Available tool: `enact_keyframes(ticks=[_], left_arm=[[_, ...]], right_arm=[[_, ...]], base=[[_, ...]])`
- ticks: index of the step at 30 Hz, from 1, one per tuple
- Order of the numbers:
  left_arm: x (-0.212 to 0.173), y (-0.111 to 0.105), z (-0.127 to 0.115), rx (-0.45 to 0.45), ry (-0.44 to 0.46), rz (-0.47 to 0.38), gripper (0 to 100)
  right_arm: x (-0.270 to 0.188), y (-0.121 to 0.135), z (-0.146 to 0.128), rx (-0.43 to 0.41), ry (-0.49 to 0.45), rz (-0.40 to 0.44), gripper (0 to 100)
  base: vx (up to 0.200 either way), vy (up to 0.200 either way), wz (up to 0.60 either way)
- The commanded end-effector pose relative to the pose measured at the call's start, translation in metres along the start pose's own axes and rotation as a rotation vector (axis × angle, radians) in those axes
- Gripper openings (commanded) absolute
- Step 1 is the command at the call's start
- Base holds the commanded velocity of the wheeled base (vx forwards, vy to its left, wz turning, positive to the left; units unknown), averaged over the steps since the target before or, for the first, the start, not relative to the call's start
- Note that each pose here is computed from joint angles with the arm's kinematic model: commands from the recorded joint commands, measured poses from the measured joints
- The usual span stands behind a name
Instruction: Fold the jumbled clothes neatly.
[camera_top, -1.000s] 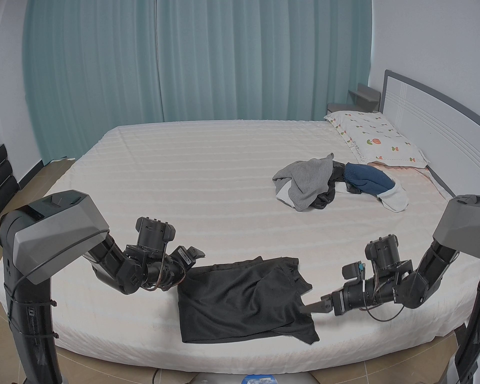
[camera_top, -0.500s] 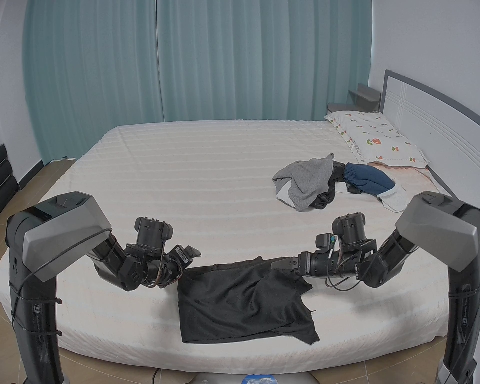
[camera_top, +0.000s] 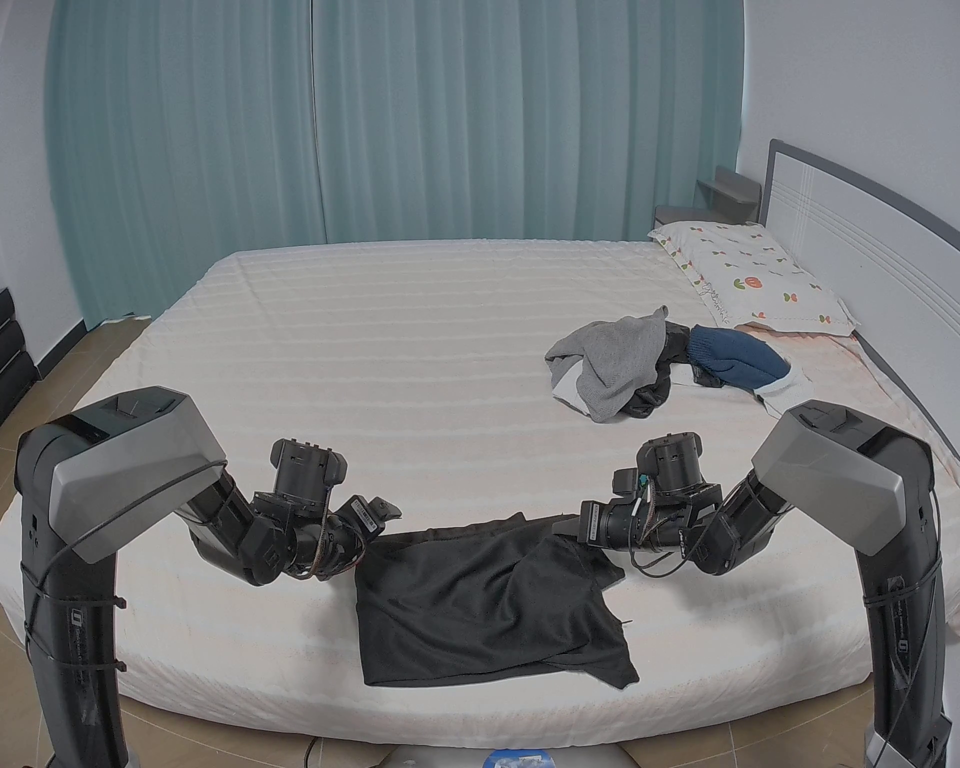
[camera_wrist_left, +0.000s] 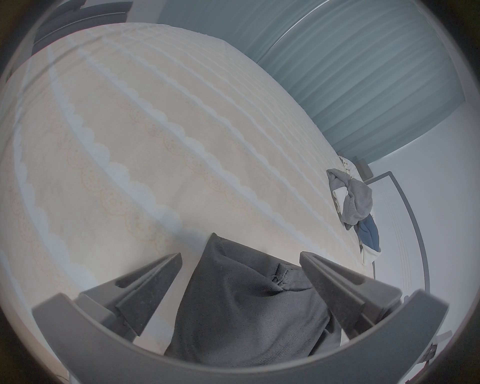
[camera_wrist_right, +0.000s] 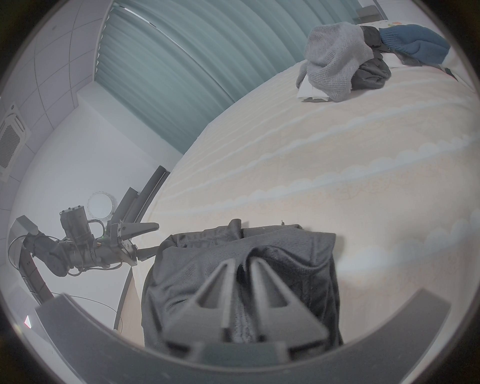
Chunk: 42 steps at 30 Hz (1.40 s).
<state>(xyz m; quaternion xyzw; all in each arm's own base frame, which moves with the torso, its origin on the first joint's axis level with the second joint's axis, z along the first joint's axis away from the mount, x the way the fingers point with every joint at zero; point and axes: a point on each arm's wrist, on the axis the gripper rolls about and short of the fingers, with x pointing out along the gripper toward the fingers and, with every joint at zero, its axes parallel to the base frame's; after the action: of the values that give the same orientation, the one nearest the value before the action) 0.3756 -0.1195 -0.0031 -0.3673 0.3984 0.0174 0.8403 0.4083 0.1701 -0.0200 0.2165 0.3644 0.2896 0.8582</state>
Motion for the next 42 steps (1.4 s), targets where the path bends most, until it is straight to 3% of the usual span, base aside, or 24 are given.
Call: enact_keyframes(ticks=[1, 5, 6, 19, 42], left_arm=[[0.000, -0.001, -0.002, 0.003, 0.003, -0.001, 100], [0.000, 0.000, -0.002, 0.004, 0.006, 0.003, 100], [0.001, -0.001, -0.004, 0.009, 0.008, 0.002, 0], [0.006, 0.003, -0.009, 0.087, 0.006, 0.029, 0], [0.002, 0.009, 0.002, 0.057, -0.051, 0.068, 0]], right_arm=[[-0.010, -0.005, 0.004, 0.017, -0.011, -0.014, 0], [-0.017, -0.009, 0.009, 0.027, -0.027, -0.023, 0], [-0.019, -0.011, 0.012, 0.031, -0.035, -0.026, 0], [-0.026, -0.019, 0.022, 0.078, -0.096, -0.025, 0], [-0.009, -0.022, 0.032, 0.059, -0.153, -0.047, 0]], base=[[0.000, 0.000, 0.00], [0.000, 0.000, 0.00], [0.000, 0.000, 0.00], [0.000, 0.000, 0.00], [0.000, 0.000, 0.00]])
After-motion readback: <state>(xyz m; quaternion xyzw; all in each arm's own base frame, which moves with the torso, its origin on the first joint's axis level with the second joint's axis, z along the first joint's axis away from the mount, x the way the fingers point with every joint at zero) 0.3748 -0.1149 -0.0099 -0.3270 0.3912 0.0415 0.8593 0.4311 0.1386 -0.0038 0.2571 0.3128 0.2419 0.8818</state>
